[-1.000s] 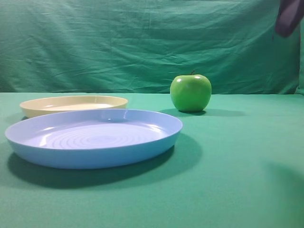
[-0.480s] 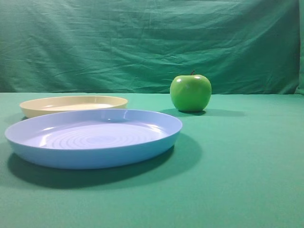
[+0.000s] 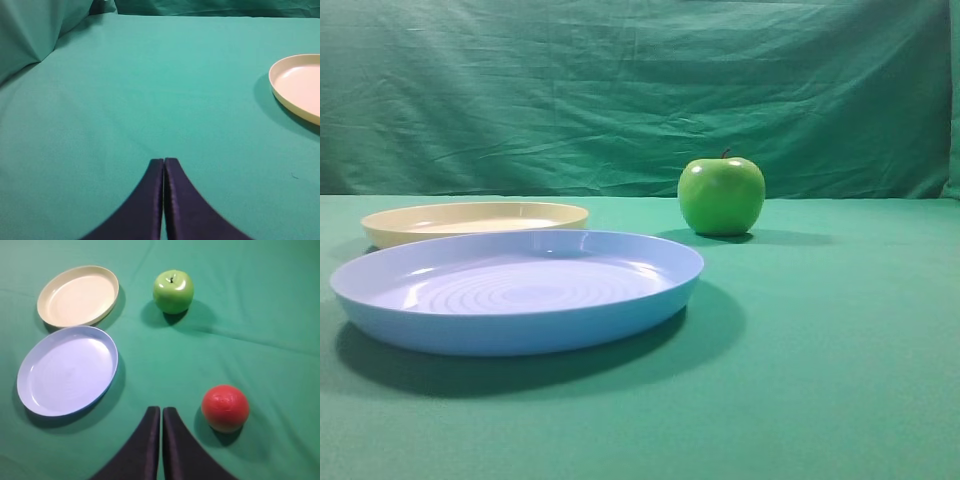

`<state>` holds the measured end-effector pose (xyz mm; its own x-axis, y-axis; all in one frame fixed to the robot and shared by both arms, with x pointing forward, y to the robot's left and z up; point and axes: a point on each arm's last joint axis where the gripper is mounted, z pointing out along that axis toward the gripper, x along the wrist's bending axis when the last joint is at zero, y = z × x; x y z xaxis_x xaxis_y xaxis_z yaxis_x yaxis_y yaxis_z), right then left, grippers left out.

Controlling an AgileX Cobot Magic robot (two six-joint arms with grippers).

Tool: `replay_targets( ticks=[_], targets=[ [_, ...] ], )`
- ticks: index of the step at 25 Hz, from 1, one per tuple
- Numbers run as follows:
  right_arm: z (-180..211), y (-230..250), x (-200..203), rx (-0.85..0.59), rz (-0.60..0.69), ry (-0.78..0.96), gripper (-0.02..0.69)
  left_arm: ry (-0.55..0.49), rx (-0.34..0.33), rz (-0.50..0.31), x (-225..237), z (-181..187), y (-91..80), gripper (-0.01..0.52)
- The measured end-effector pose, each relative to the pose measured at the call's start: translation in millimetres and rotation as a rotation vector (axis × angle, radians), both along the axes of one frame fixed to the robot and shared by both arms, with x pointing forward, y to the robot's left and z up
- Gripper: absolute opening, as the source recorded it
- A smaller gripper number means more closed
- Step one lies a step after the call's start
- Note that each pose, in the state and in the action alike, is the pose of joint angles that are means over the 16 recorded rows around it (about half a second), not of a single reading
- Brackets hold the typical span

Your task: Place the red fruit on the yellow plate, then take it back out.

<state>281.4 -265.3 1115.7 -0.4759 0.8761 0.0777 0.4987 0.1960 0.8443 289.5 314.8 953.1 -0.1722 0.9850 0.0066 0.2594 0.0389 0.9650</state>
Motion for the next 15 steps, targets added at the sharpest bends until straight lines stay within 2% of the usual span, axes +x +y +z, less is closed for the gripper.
replay_targets(
  ticks=[7, 15],
  targets=[
    [-6, -8, -21, 0.000, -0.013, -0.090, 0.000, 0.000, 0.000, 0.000, 0, 0, 0.0, 0.000],
    [-13, -14, -18, 0.001, -0.098, -0.214, 0.000, 0.000, 0.000, 0.000, 0, 0, 0.0, 0.000]
  ],
)
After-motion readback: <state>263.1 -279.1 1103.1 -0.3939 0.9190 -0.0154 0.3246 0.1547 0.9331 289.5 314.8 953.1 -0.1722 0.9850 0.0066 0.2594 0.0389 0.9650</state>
